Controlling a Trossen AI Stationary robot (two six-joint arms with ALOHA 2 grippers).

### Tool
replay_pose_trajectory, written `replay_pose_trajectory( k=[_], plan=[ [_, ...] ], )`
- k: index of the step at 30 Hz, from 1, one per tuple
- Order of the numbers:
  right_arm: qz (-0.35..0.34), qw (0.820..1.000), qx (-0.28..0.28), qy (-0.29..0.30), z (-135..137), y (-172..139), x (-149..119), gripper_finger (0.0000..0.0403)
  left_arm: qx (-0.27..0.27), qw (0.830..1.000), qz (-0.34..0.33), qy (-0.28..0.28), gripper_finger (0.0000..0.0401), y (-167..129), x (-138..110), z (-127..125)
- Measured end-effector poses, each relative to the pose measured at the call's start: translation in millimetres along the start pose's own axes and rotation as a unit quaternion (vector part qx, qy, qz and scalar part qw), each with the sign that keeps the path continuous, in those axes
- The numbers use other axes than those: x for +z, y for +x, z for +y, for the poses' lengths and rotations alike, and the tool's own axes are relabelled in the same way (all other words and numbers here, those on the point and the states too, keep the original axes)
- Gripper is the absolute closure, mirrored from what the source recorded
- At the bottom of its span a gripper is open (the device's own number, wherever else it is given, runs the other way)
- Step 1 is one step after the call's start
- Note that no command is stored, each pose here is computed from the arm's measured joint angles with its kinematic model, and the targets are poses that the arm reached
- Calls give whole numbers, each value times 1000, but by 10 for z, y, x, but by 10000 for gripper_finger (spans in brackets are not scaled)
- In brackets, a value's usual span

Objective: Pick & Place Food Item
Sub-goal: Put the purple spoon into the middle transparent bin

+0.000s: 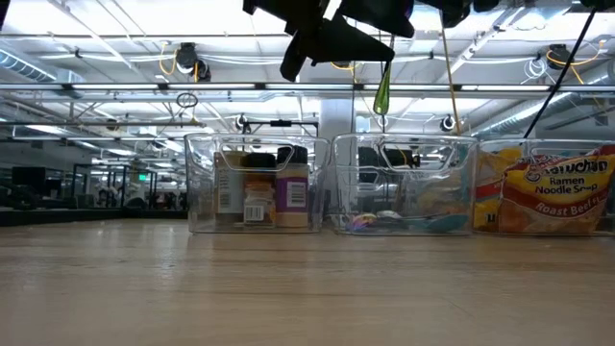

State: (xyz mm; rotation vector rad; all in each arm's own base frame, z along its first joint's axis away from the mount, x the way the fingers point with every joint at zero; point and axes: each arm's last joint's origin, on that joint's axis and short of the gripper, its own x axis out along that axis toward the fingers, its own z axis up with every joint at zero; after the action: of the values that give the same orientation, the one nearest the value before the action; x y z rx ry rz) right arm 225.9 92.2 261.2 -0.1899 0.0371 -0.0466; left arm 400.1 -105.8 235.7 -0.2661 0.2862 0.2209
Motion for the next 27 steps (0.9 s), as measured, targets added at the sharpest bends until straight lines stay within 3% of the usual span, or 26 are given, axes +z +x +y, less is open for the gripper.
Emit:
replay_pose_trajectory(
  k=[3, 8, 16, 23, 27],
  plan=[
    [-3, 1000, -12, -28, -34, 1, 15, 403, -5, 1000, 3, 3, 242, 0, -4, -3],
    [1, 995, -82, -65, -190, -28, 70, 402, -29, 1000, 7, 2, 242, 4, 8, -9],
    [104, 982, -122, -103, -424, 30, -151, 402, -35, 999, 20, 2, 242, -2, -18, -18],
    [155, 975, -111, -110, -625, 58, -346, 402, -37, 999, 22, 2, 242, -4, -22, -22],
    [167, 980, -80, -76, -762, 49, -537, 402, -33, 999, 30, 4, 242, -4, -38, -14]
  ],
)
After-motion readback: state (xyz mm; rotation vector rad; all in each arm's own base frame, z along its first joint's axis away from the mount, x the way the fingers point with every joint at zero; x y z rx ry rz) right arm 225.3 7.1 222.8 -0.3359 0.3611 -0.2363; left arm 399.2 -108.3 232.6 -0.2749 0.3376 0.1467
